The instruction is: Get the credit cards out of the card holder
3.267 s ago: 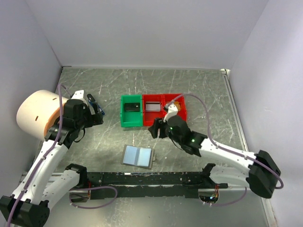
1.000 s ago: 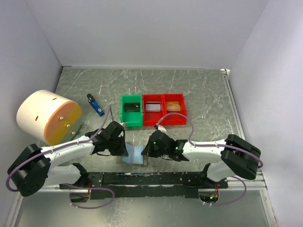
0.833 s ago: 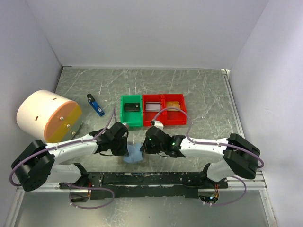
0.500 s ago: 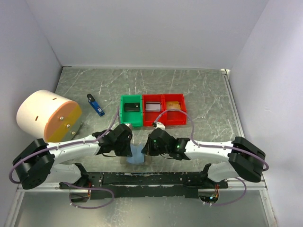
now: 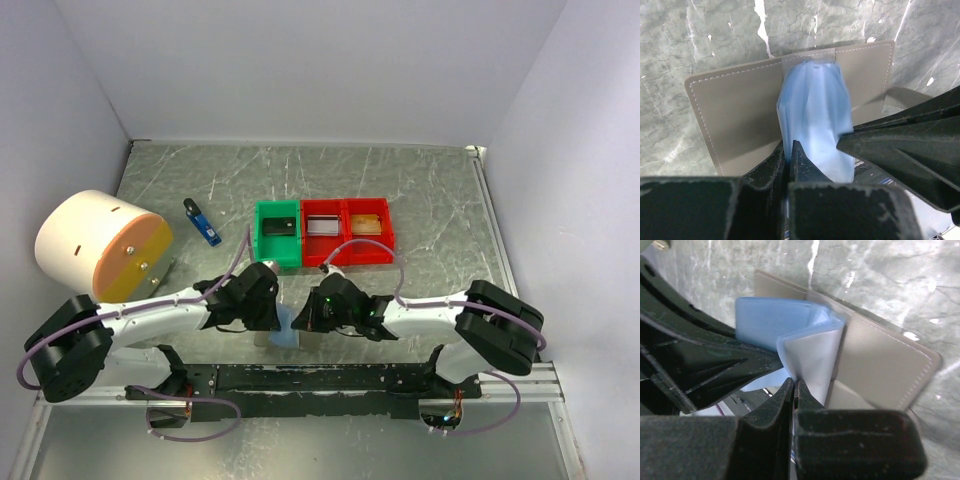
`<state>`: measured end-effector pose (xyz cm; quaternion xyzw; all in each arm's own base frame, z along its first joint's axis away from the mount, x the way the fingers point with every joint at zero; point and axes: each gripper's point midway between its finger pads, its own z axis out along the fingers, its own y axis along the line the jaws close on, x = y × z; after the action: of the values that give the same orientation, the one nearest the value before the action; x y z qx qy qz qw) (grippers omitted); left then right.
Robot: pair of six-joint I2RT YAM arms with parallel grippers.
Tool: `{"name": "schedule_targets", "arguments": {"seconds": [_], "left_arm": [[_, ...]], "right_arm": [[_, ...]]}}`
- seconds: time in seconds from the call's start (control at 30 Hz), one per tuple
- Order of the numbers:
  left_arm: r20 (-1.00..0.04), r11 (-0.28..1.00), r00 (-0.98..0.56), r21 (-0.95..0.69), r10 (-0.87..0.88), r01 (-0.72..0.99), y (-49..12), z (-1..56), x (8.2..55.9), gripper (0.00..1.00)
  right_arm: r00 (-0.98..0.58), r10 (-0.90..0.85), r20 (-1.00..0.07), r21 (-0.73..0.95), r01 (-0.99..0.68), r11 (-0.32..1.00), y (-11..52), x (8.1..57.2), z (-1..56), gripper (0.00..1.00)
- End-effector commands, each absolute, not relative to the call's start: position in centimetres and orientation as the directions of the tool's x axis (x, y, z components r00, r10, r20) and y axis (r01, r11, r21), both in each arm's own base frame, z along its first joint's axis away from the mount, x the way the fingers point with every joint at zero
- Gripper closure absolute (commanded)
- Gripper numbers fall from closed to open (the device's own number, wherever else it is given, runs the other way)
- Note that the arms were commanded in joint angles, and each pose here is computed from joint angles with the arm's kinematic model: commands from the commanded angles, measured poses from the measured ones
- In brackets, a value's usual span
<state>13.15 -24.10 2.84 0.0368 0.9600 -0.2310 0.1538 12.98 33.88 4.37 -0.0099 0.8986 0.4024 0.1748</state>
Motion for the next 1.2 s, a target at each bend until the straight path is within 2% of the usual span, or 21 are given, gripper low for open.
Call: {"name": "schedule_targets", "arguments": {"seconds": [0.0,0.03,0.1,0.17,0.3,0.43,0.6,0.7,0.8,0.87,1.17], "left_arm": [[-0.343,0.902,-0.939,-0.411,-0.022,0.129,-23.6,3.7,13.5,0.84],[-0.35,0.909,-0.936,-0.398,-0.025,0.125,-23.2,4.0,13.6,0.77],[-0.375,0.921,-0.926,-0.372,-0.035,0.116,-22.6,4.8,14.0,0.5],[-0.401,0.931,-0.915,-0.348,-0.043,0.108,-22.0,5.8,14.4,0.35],[-0.464,0.957,-0.884,-0.275,-0.052,0.088,-20.4,8.7,15.6,0.23],[-0.551,0.977,-0.833,-0.199,-0.043,0.081,-18.8,12.7,17.1,0.12],[-0.708,0.993,-0.704,-0.109,-0.048,0.042,-15.9,19.4,19.9,0.08],[-0.795,0.995,-0.602,-0.096,-0.067,0.015,-14.3,24.0,21.1,0.05],[-0.846,0.986,-0.507,-0.147,-0.164,-0.075,-12.1,28.6,21.3,0.03],[-0.858,0.979,-0.471,-0.167,-0.203,-0.119,-10.6,30.2,21.0,0.01],[-0.85,0.956,-0.44,-0.281,-0.291,-0.089,-9.4,31.0,19.4,0.0]], "right_arm": [[-0.921,0.177,-0.346,0.625,-0.086,0.776,31.5,14.4,3.7,0.99],[-0.915,0.18,-0.361,0.576,-0.067,0.814,30.2,14.7,3.3,0.96],[-0.901,0.19,-0.389,0.51,-0.039,0.859,28.1,15.2,3.2,0.87],[-0.891,0.179,-0.417,0.482,-0.05,0.875,26.6,15.5,4.0,0.74],[-0.837,0.156,-0.524,0.44,-0.11,0.891,24.8,17.1,7.8,0.5],[-0.713,0.173,-0.679,0.377,-0.137,0.916,22.4,20.1,14.3,0.42],[-0.496,0.163,-0.853,0.314,-0.238,0.919,20.0,22.0,23.2,0.36],[-0.365,0.181,-0.913,0.297,-0.293,0.909,18.7,22.3,27.6,0.29],[-0.27,0.186,-0.945,0.275,-0.345,0.898,17.7,21.8,30.7,0.16],[-0.245,0.197,-0.949,0.278,-0.365,0.888,17.4,21.5,31.9,0.01],[-0.253,0.261,-0.932,0.311,-0.187,0.932,14.4,22.1,33.6,0.0]]}}
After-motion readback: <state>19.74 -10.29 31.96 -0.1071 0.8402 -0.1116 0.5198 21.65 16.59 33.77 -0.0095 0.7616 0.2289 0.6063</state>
